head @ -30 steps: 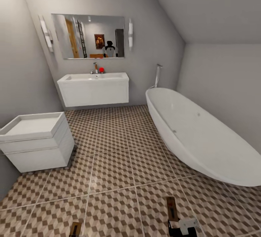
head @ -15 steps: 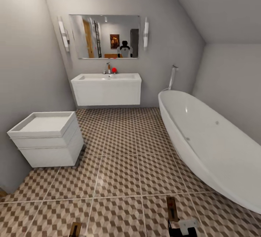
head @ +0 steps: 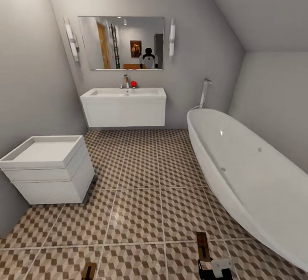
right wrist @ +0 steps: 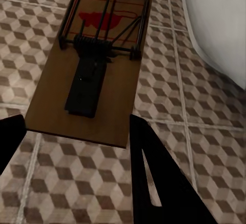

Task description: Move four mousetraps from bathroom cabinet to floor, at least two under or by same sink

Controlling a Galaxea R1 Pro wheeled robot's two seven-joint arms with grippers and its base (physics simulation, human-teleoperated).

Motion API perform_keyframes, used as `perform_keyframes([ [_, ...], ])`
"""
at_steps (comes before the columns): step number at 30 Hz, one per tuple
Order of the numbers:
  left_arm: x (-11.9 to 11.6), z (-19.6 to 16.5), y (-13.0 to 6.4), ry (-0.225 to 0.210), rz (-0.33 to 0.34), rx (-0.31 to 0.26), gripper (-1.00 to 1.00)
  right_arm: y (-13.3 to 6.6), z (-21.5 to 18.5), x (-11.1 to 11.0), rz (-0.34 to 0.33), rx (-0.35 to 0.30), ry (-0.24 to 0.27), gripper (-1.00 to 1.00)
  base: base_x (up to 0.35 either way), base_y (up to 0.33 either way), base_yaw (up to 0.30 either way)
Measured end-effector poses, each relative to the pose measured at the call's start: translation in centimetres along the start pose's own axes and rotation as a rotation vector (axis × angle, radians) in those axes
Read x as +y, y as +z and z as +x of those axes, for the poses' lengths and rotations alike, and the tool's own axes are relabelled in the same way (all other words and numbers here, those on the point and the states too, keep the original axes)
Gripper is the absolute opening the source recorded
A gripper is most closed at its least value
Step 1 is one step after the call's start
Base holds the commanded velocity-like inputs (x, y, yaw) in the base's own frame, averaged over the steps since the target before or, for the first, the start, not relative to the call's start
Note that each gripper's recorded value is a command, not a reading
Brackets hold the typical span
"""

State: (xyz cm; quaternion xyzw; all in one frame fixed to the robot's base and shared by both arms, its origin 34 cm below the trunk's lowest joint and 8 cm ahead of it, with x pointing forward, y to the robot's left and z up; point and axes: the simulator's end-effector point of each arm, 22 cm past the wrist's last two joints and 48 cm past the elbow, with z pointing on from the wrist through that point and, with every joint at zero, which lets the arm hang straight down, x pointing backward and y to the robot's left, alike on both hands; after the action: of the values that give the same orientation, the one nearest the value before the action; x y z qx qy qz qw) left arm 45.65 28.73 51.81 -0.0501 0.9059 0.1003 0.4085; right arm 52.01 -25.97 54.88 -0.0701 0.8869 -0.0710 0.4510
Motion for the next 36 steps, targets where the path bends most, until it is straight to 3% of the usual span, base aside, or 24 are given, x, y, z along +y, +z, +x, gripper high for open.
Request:
perform_keyframes([
  [36, 0.01, 0.0, 0.0, 0.0, 0.0, 0.0, -1.0, 0.01, -0.01, -0.06, 0.001, 0.0, -0.001, -1.0, 0.221, -0.007, 0.015],
])
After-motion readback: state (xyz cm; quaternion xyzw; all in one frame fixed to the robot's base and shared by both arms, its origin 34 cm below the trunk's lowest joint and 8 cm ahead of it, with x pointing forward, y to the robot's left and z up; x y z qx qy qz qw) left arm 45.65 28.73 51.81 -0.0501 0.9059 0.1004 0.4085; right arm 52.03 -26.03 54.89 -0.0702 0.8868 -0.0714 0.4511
